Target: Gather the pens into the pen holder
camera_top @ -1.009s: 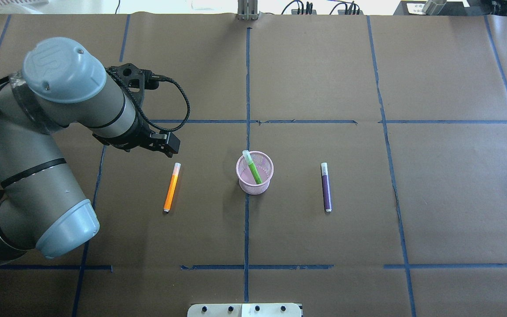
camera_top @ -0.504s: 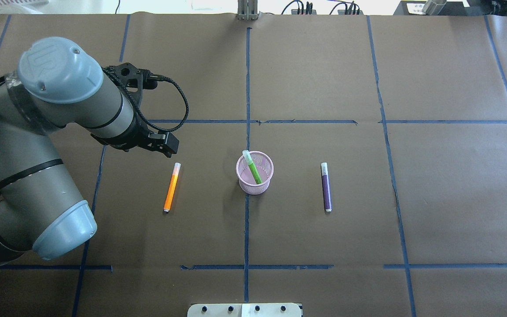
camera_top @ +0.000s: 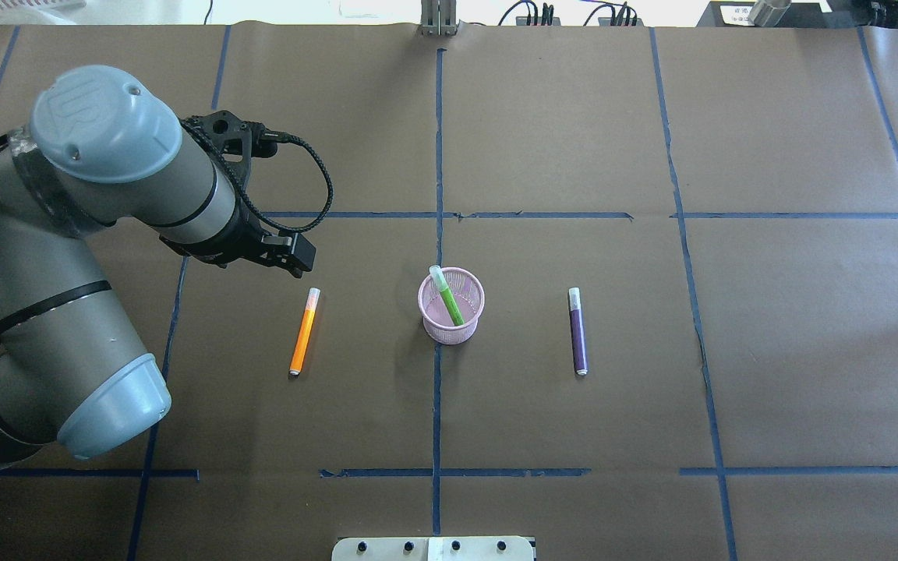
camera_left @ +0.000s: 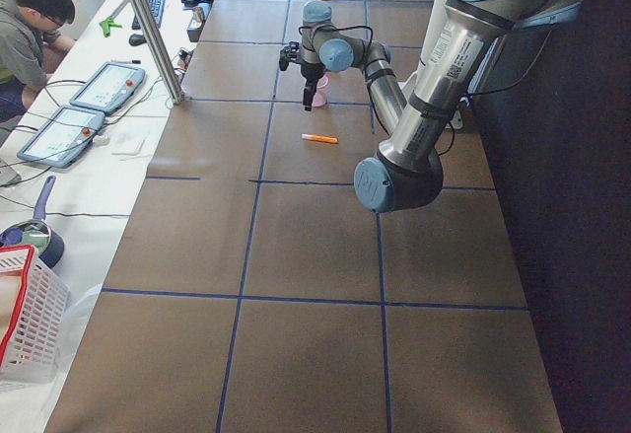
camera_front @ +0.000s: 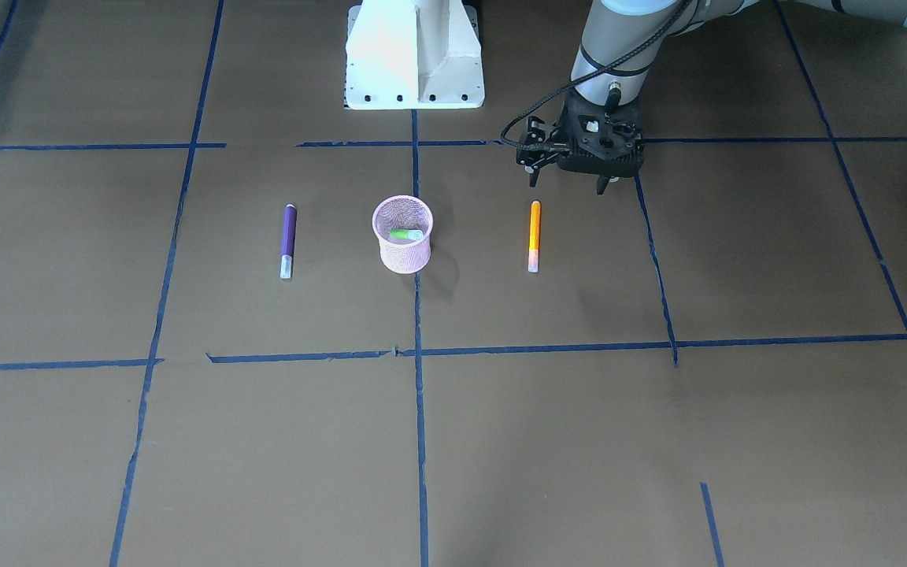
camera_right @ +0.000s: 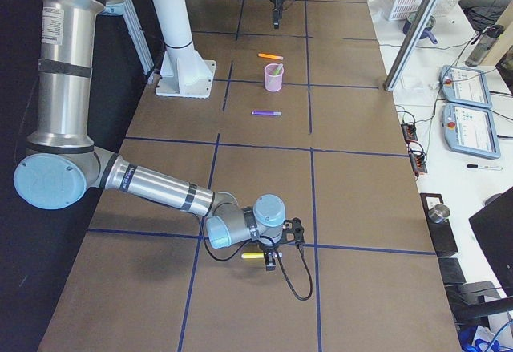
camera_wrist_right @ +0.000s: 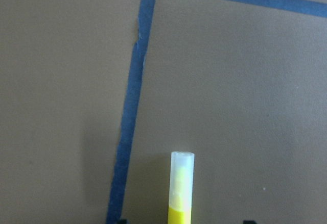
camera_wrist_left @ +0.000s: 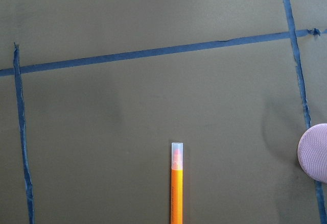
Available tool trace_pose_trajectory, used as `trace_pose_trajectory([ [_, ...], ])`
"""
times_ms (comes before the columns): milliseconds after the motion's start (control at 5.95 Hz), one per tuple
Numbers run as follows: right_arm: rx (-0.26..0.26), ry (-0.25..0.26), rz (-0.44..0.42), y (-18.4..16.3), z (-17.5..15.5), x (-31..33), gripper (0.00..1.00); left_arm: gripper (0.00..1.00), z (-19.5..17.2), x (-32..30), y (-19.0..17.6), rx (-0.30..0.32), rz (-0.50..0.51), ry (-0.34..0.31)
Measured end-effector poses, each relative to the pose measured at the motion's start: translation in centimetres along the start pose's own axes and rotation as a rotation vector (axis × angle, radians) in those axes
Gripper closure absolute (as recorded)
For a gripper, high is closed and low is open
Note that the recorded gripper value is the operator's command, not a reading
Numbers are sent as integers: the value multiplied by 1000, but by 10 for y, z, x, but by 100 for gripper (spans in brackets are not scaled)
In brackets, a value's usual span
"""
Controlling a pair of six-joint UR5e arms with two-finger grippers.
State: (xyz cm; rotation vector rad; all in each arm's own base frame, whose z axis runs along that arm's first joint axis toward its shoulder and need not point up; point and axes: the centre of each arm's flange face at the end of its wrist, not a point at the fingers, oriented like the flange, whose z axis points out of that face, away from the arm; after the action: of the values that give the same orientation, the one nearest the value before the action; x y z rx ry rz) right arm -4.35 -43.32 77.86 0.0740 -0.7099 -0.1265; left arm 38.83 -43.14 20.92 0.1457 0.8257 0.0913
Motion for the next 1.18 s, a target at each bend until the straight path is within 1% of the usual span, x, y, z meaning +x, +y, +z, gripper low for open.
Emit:
trace_pose_trajectory([
  [168,-5,0,-4,-2,3,-1,32,0,0,0,0,0,-1,-1],
  [336,-9,-1,-8,-2,5,-3,38,0,1,-1,0,-1,-1,-2],
  [673,-15,-2,-24,-2,8,-6,40,0,1,-1,0,-1,0,-2],
  [841,-17,-2,-31,-2,9,-6,46,0,2,-1,0,-2,0,-4],
  [1009,-21,-2,-34,-1,10,-6,55,0,3,-1,-1,-3,0,-5],
  [1177,-26,-1,-38,-1,12,-7,90,0,3,-1,-1,-3,0,-5],
])
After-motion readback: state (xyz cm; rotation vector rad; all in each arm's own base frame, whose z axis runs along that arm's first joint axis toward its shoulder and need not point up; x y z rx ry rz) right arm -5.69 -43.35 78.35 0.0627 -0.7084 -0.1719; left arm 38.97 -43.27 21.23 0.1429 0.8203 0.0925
